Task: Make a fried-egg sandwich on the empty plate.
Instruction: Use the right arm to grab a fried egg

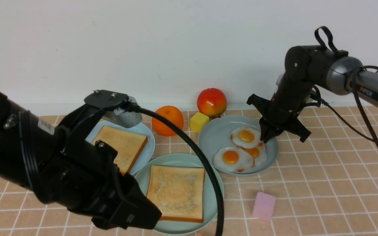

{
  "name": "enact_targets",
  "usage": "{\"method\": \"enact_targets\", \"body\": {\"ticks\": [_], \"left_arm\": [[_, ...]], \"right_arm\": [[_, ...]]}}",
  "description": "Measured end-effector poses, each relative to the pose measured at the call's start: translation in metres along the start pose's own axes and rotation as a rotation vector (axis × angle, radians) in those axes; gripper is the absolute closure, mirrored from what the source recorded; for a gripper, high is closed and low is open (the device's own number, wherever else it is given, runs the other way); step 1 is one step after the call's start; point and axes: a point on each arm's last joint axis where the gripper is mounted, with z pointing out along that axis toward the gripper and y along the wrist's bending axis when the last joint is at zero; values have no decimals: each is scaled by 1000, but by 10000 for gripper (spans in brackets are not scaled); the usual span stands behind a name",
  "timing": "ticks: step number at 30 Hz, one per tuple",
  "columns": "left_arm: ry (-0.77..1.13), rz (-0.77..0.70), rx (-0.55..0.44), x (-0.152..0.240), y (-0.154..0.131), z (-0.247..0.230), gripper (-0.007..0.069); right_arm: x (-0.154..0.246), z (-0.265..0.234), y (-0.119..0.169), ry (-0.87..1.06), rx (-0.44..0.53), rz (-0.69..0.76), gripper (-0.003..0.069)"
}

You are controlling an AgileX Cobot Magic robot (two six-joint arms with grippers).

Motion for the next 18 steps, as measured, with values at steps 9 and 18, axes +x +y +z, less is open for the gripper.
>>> {"method": "enact_targets", "body": {"ticks": [9, 18], "left_arm": [[-2, 0, -1, 0, 0, 0, 377], [-1, 0, -1, 0, 0, 0, 377]], "right_arm": [[1, -2, 4, 1, -43, -152, 657], [0, -20, 11, -53, -123, -323, 662]]}}
